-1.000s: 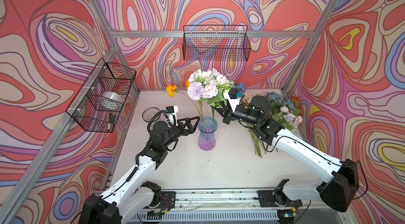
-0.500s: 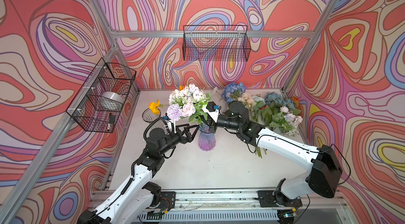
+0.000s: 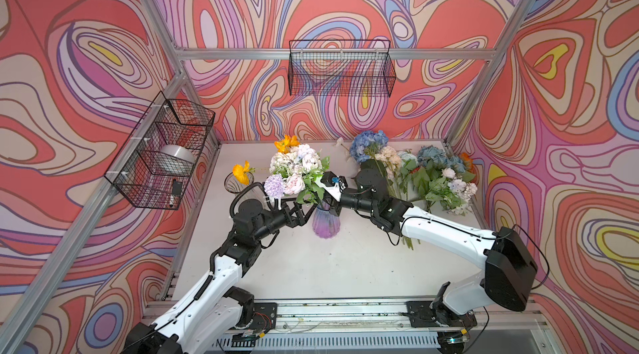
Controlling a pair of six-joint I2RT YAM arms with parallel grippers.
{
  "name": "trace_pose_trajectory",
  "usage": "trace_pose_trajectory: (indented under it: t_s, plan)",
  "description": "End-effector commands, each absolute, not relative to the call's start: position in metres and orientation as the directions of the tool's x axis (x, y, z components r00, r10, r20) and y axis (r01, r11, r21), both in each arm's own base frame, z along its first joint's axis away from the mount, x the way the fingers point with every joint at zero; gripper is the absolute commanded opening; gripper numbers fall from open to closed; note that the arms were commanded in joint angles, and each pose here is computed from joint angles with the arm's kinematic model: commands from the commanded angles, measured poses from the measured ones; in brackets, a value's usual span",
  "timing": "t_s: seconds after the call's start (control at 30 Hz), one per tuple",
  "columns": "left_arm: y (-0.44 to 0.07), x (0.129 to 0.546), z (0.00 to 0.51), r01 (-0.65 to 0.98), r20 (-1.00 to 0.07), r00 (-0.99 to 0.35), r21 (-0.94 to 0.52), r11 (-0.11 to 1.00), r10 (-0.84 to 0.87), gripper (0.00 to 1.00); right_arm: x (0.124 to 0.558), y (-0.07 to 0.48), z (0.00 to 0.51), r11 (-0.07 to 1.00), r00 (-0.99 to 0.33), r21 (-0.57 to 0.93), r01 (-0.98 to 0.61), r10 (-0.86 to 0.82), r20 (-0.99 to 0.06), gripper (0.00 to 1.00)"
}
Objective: Arrange the flowers into the vase
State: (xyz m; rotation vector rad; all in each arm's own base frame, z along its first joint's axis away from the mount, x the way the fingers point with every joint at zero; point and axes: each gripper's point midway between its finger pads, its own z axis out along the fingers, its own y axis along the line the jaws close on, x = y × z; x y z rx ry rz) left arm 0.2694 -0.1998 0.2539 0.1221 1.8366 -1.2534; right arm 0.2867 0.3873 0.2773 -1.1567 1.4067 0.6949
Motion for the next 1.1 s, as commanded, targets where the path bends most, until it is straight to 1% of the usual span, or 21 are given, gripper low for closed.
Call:
trace_pose_trajectory:
  t_s: [0.0,0.27,0.43,0.6,0.7,0.73,0.77,0.93,1.07]
  plan:
    - [-0.209,0.271,0.296,0.628,-0.764,-0.524,-0.646,0.435,-0.377,1.00,0.285,0.379,0.274,0.376,0.112,-0.215,-0.901,-0.278,-0.954,0.00]
    - [-0.223,0.290,0.293,0.636,-0.762,-0.522,-0.647,0.421,-0.383,1.00,0.283,0.371,0.260,0.392,0.073,-0.198,-0.898,-0.311,-0.948,0.00]
    - [-0.222,0.303,0.286,0.610,-0.769,-0.490,-0.638,0.470,-0.410,1.00,0.280,0.370,0.259,0.392,0.055,-0.178,-0.902,-0.306,-0.950,0.00]
    - [-0.214,0.313,0.286,0.587,-0.764,-0.431,-0.641,0.494,-0.480,0.96,0.279,0.368,0.255,0.401,0.026,-0.154,-0.903,-0.307,-0.951,0.00]
    - [-0.213,0.317,0.288,0.585,-0.761,-0.397,-0.640,0.498,-0.512,0.93,0.278,0.368,0.254,0.401,0.017,-0.149,-0.904,-0.316,-0.949,0.05]
    - [-0.213,0.315,0.270,0.565,-0.757,-0.418,-0.650,0.509,-0.503,0.91,0.278,0.368,0.253,0.403,0.013,-0.148,-0.903,-0.319,-0.948,0.07]
    - [-0.215,0.315,0.267,0.566,-0.758,-0.418,-0.648,0.510,-0.501,0.89,0.278,0.368,0.253,0.404,0.006,-0.143,-0.904,-0.321,-0.947,0.09]
    - [-0.220,0.313,0.255,0.559,-0.758,-0.420,-0.649,0.517,-0.498,0.87,0.277,0.367,0.248,0.407,-0.023,-0.124,-0.905,-0.336,-0.942,0.28]
    - [-0.217,0.313,0.248,0.543,-0.761,-0.418,-0.648,0.535,-0.497,0.87,0.275,0.362,0.252,0.426,-0.036,-0.112,-0.898,-0.325,-0.945,0.33]
